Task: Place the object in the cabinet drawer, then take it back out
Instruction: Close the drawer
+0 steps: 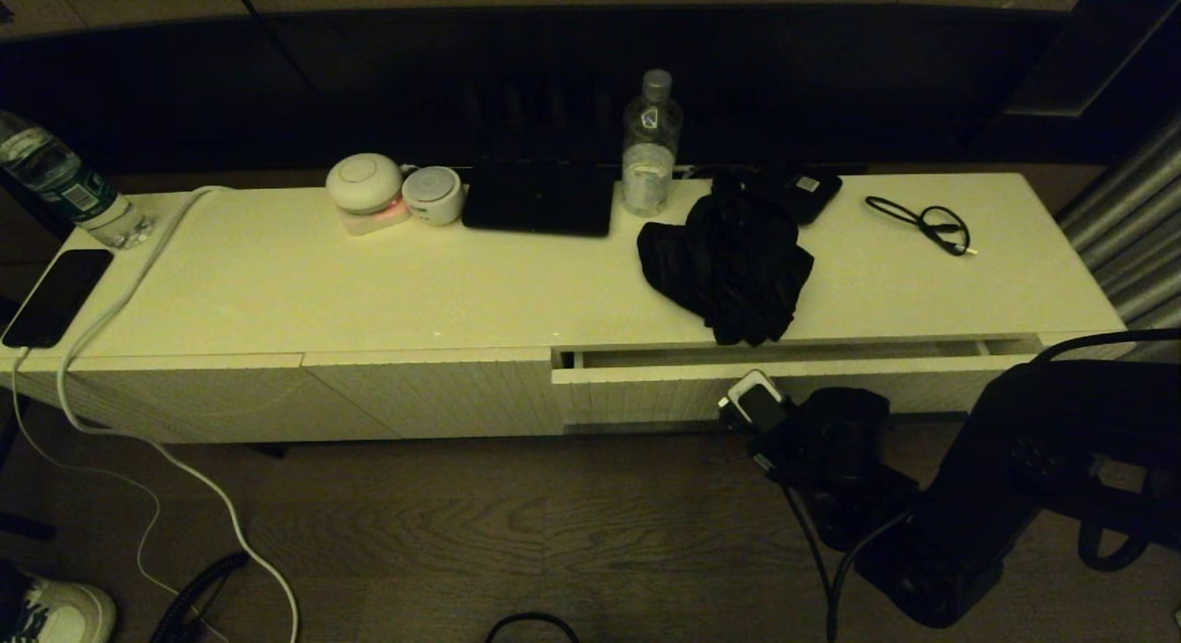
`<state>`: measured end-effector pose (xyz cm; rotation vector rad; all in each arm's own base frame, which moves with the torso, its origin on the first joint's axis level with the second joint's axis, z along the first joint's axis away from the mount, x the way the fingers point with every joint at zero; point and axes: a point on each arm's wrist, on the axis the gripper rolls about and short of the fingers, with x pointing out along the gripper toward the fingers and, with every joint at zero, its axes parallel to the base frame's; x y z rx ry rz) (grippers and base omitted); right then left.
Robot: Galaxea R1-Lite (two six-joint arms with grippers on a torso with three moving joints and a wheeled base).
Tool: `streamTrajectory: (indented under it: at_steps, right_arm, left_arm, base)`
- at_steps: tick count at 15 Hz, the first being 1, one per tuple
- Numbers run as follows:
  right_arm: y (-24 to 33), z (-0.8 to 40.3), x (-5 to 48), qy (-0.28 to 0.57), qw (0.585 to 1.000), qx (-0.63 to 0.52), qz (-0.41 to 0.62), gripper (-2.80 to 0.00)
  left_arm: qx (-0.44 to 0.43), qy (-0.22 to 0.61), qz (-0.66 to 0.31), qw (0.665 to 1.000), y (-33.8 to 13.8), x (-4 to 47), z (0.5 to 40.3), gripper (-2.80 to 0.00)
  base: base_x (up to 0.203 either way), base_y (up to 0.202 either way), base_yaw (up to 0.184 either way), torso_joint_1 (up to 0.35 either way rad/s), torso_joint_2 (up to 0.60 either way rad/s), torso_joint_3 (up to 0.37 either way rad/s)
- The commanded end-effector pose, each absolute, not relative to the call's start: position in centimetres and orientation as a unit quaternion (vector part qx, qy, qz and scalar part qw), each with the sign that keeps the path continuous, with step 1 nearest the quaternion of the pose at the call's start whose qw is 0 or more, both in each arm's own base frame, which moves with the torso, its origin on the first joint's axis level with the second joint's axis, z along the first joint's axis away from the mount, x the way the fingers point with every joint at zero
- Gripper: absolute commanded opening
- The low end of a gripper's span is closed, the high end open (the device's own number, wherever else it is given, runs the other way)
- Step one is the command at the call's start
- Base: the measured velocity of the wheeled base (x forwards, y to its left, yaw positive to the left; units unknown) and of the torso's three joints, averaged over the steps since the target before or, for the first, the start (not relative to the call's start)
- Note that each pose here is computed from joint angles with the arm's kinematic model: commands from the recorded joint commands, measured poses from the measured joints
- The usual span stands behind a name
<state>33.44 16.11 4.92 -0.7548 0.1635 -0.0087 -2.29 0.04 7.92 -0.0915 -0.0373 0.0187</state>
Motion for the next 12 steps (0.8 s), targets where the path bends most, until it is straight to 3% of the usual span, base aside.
streamTrajectory:
  at_steps: [1,12]
  right_arm:
    - [16.2,4.9,34.1,0.075,0.927,-0.367,-0.01,-2.8]
    - [16.9,5.3,36.1,0.055,0.934,-0.349,-0.044,-2.8]
  left_arm:
    - [-0.046,-0.02,0.01,0.999,0.0,-2.3,7.9,-2.8]
    - [-0.046,-0.02,0.01,0.999,0.0,-2.3,7.9,-2.8]
  base:
    - [0.0,0.0,0.0,0.0,0.0,0.0]
    - [0.0,0.0,0.0,0.0,0.0,0.0]
